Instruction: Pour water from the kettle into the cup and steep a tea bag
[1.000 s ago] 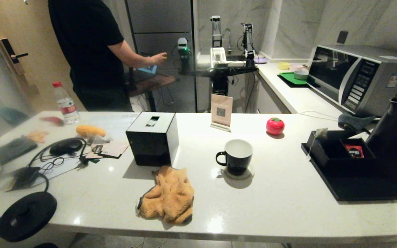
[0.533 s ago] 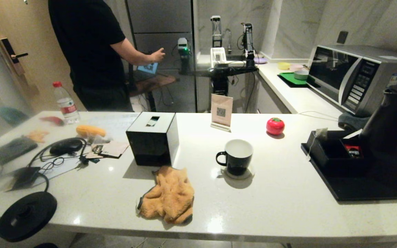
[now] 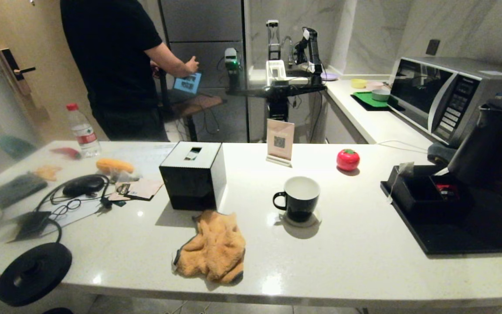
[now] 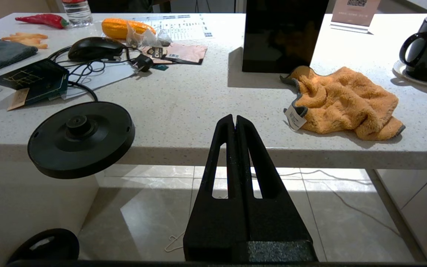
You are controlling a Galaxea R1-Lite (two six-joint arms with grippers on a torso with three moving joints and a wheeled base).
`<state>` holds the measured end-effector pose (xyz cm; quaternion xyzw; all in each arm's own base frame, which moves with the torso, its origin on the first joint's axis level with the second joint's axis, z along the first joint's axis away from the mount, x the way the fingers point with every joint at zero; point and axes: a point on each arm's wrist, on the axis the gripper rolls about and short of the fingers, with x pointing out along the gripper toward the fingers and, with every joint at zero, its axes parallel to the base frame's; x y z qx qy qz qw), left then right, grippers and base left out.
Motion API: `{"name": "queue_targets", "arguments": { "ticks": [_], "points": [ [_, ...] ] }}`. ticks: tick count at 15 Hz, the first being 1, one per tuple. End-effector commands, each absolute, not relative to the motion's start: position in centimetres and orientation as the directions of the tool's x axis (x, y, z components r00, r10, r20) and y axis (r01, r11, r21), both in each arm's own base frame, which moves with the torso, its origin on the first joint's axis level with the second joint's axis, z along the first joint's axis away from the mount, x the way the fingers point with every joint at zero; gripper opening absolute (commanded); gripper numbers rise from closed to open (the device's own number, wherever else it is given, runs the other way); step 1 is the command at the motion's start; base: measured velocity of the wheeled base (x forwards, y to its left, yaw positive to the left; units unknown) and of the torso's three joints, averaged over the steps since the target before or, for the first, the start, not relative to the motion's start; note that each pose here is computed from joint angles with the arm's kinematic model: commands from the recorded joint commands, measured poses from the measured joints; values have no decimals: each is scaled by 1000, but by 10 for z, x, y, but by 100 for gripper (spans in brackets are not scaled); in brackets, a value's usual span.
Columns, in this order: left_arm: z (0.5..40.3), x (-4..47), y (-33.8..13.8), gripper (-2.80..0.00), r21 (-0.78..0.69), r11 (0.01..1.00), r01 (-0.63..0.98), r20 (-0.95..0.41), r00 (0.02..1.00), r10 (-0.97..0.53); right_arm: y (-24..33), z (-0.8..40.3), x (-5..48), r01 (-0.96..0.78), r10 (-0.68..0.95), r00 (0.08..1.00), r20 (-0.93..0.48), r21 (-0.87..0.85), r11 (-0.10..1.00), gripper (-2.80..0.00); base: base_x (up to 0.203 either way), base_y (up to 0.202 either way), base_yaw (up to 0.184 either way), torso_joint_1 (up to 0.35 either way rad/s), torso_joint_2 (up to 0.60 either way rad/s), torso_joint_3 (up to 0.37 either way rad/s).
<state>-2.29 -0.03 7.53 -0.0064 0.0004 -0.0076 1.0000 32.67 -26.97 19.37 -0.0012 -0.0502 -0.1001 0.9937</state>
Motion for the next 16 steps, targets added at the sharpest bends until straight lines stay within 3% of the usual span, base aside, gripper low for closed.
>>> {"name": "queue_targets", "arguments": {
  "ticks": [1, 16],
  "points": [
    [75, -23, 0, -280, -14, 1000, 15, -2, 1000, -15, -256, 206, 322, 181, -180, 976, 120, -4, 983, -280, 0, 0, 0, 0, 0, 0],
    [75, -23, 0, -280, -14, 1000, 15, -2, 1000, -15, -150, 235, 304, 81, -82, 990, 115, 18, 997, -280, 0, 0, 0, 0, 0, 0]
  ]
}}
